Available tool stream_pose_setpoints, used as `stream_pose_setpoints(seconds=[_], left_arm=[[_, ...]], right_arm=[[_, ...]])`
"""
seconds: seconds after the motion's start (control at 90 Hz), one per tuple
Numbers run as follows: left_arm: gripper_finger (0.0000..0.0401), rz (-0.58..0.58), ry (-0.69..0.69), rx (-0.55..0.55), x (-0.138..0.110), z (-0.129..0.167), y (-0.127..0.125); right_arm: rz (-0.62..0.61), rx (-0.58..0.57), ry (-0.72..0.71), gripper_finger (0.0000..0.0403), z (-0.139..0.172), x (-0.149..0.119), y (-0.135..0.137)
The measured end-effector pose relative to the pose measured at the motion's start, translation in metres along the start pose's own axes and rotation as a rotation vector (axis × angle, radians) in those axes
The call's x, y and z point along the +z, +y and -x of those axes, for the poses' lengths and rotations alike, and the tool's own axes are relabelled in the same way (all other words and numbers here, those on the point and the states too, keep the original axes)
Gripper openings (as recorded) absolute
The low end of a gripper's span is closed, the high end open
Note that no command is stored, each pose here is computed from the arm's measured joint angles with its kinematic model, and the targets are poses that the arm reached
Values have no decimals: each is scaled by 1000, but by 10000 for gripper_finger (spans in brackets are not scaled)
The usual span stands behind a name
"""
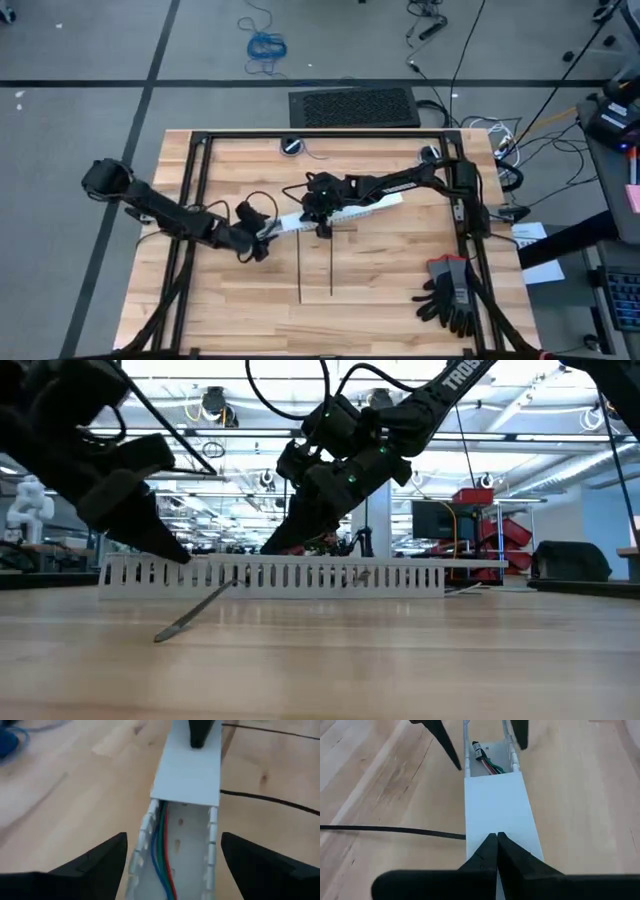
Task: Ziptie cables
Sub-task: Close the cable duct
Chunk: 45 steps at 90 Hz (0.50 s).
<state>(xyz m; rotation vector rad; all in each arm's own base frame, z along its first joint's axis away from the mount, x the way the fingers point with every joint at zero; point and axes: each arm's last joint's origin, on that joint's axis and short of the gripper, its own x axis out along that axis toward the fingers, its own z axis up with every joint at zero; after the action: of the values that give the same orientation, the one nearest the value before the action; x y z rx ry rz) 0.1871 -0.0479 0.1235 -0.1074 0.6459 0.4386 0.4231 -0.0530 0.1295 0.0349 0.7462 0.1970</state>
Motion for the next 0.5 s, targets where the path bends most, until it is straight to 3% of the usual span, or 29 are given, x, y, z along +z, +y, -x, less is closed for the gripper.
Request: stream_pose_setpoints(seconds=[0.144,0.378,0.5], left_arm=[[317,2,-49,-36,-3,-7,-4],[316,-8,-18,-5,-13,-18,-6],[297,7,-13,2,-15,-20,-6]], right_arm=[[0,0,0,0,0,0,0],[-14,2,2,0,0,0,2],[-15,2,2,0,-1,0,2]])
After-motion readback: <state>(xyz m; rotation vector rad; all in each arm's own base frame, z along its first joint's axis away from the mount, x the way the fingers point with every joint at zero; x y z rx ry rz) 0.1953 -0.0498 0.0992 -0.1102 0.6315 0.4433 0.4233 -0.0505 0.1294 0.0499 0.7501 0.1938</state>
